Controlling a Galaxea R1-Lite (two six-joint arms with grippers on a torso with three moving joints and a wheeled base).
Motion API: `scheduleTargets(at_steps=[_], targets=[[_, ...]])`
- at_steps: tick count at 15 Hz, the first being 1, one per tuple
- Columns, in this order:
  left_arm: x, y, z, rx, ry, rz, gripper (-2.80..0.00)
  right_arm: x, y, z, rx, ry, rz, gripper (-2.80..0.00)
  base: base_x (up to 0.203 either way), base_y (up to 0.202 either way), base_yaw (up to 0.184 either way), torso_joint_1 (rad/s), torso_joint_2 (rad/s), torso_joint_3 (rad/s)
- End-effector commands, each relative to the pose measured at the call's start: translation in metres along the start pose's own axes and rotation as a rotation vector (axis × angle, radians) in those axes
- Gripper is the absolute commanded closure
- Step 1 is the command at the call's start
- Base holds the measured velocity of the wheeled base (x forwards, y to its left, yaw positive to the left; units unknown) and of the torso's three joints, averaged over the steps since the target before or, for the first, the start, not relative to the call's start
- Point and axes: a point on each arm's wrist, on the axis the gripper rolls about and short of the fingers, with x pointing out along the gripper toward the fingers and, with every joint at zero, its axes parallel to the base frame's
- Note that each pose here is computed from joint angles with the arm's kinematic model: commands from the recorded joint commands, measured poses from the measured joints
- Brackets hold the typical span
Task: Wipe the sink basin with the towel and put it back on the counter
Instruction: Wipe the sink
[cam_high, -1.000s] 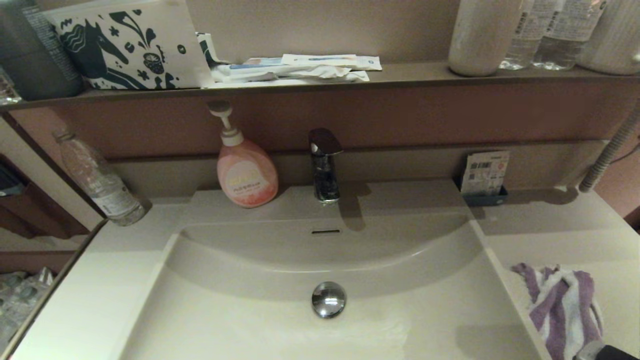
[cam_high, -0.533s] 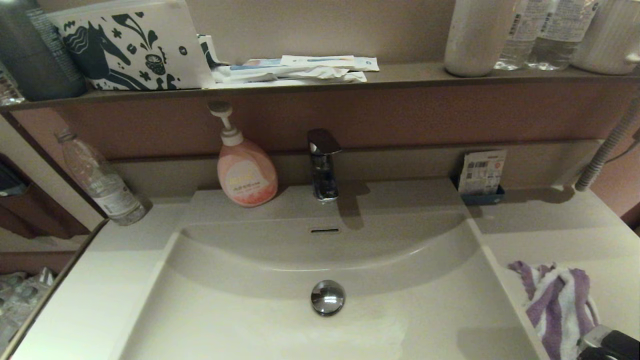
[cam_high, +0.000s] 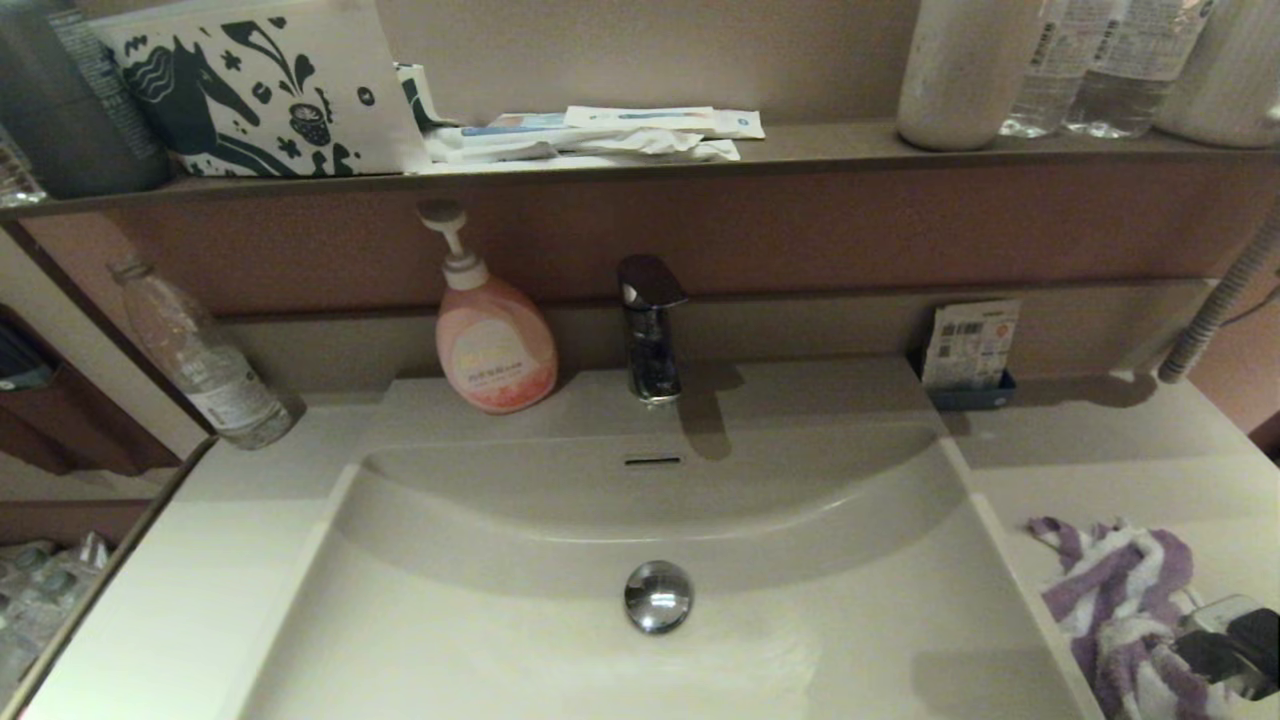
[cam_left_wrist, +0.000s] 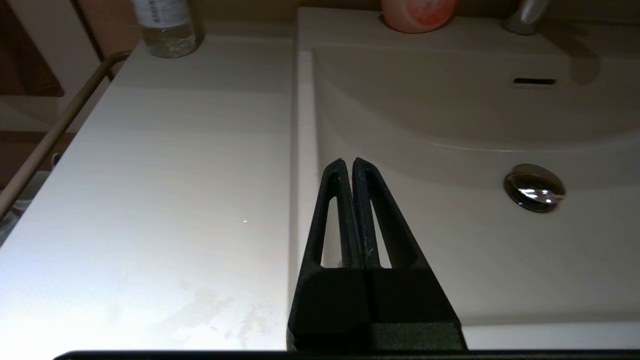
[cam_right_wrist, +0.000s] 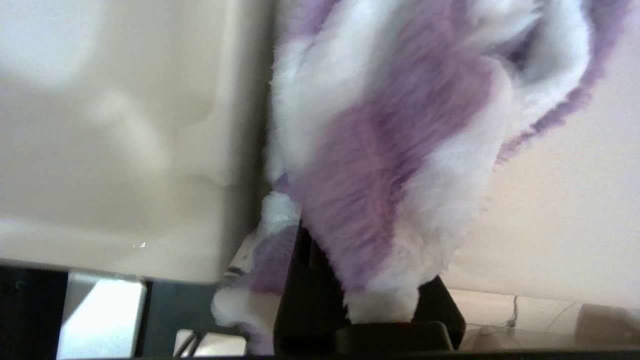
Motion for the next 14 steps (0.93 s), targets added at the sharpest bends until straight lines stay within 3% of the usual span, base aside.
scheduleTargets(at_steps=[1, 8, 11, 14], targets=[[0.000, 0.000, 0.000, -0.001, 0.000, 0.001, 0.00, 0.000, -0.005, -0.011, 0.017, 0.030, -0.023, 0.00, 0.000, 0.000, 0.000, 0.000, 0.00, 0.000], [0.000, 0.000, 0.000, -0.001, 0.000, 0.001, 0.00, -0.004, -0.014, -0.035, 0.113, 0.015, -0.053, 0.00, 0.000, 0.000, 0.000, 0.000, 0.00, 0.000], [0.000, 0.000, 0.000, -0.001, -0.001, 0.001, 0.00, -0.006, -0.012, -0.048, 0.291, -0.003, 0.058, 0.00, 0.000, 0.000, 0.000, 0.000, 0.00, 0.000], [0.000, 0.000, 0.000, -0.001, 0.000, 0.001, 0.00, 0.002, -0.010, -0.055, 0.330, -0.031, 0.160, 0.00, 0.000, 0.000, 0.000, 0.000, 0.00, 0.000]])
